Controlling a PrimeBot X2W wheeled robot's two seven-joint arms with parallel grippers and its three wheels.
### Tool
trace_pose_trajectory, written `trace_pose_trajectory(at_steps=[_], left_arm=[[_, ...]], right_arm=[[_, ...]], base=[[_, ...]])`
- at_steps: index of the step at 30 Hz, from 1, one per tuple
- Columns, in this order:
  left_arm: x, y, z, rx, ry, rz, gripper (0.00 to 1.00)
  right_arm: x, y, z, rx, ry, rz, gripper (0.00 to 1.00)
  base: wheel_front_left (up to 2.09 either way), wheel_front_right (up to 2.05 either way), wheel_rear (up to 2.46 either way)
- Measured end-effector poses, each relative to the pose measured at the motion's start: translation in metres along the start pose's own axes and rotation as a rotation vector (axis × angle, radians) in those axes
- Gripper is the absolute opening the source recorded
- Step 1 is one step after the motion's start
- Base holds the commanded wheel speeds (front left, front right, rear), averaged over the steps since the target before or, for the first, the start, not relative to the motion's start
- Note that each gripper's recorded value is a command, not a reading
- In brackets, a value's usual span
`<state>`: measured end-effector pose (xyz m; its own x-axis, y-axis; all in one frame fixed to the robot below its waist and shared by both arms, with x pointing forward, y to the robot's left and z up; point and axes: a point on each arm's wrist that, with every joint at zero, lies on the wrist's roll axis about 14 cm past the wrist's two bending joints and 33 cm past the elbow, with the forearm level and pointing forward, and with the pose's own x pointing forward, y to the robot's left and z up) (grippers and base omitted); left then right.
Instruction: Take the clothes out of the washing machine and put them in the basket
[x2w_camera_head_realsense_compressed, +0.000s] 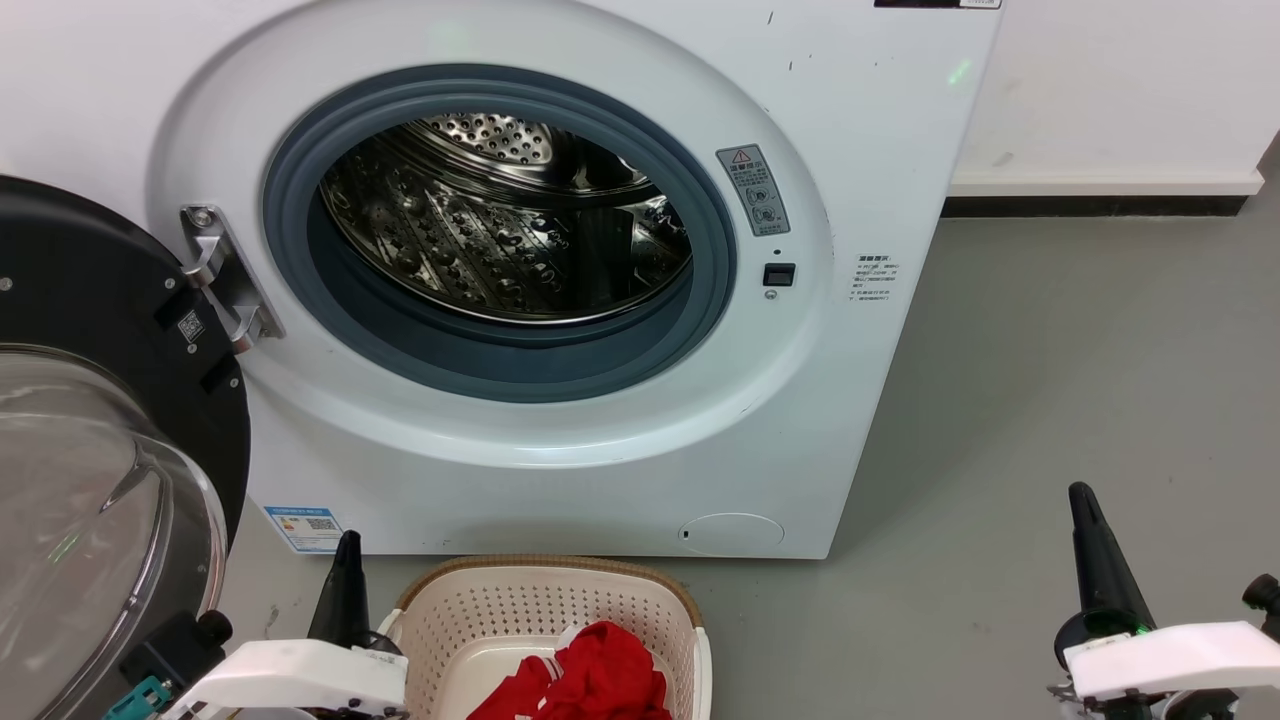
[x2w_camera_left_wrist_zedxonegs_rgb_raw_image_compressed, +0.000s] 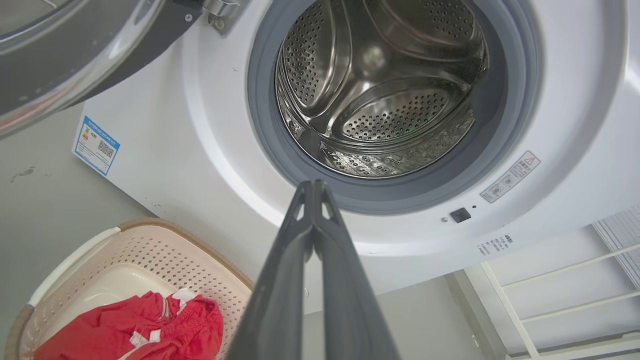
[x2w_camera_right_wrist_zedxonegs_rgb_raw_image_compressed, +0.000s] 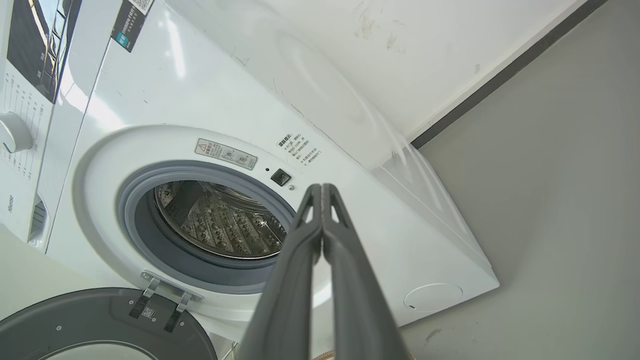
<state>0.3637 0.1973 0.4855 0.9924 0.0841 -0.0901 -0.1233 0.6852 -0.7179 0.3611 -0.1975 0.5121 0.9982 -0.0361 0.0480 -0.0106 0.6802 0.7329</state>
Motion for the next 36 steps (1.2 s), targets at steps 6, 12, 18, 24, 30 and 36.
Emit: trace_pose_trajectory(at_steps=[6, 12, 18, 24, 30, 36], left_arm=[[0.001, 0.001, -0.001, -0.078, 0.014, 0.002, 0.0], [0.004, -0.001, 0.0, -0.152, 0.02, -0.009, 0.0], [0.006, 0.0, 0.0, -0.22, 0.029, -0.008, 0.0], [0.008, -0.002, 0.001, -0.286, 0.035, -0.018, 0.0], [0.01, -0.002, 0.002, -0.348, 0.039, -0.023, 0.0], [0.012, -0.005, 0.003, -0.406, 0.044, -0.034, 0.0]], right_arm=[[0.003, -0.002, -0.001, 0.074, 0.01, -0.009, 0.0], [0.006, -0.003, -0.002, 0.146, 0.016, -0.017, 0.0], [0.007, -0.006, -0.003, 0.213, 0.023, -0.029, 0.0], [0.01, -0.006, -0.003, 0.277, 0.026, -0.031, 0.0], [0.011, -0.007, -0.004, 0.337, 0.034, -0.039, 0.0], [0.014, -0.007, -0.004, 0.395, 0.035, -0.039, 0.0]], base=[[0.0, 0.0, 0.0], [0.0, 0.0, 0.0], [0.0, 0.0, 0.0], [0.0, 0.0, 0.0], [0.0, 0.0, 0.0], [0.0, 0.0, 0.0]])
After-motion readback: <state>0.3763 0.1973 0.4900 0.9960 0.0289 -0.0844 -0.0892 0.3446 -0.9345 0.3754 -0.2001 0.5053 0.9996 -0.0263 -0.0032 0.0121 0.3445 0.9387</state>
